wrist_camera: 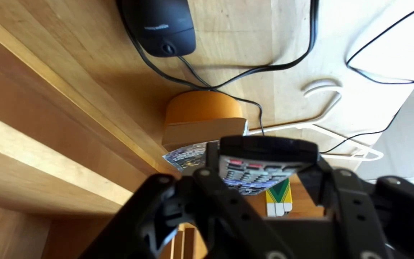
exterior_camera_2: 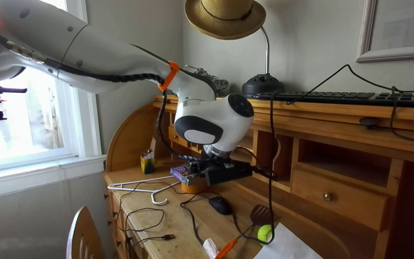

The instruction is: Put the remote on top of the book

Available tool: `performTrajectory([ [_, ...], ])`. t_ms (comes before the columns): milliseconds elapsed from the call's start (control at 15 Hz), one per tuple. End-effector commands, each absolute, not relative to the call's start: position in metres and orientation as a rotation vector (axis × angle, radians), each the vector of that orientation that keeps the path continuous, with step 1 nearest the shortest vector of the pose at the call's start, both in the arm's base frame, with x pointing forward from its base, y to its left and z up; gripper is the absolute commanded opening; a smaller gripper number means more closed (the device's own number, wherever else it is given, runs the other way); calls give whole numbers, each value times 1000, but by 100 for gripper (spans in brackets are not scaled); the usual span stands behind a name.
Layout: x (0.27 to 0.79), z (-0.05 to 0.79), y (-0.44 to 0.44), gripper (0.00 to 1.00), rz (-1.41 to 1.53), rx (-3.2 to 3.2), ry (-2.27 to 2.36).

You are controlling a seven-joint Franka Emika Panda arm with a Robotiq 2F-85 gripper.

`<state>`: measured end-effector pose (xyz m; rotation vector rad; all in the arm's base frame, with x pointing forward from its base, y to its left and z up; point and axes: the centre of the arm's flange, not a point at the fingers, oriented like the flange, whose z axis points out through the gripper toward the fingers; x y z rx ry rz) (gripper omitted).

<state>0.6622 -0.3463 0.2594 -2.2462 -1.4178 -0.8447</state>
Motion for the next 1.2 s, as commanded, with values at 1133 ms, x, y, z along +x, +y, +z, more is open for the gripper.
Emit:
performTrajectory([
  [1133, 714, 212, -241, 31, -1099, -2210, -1464],
])
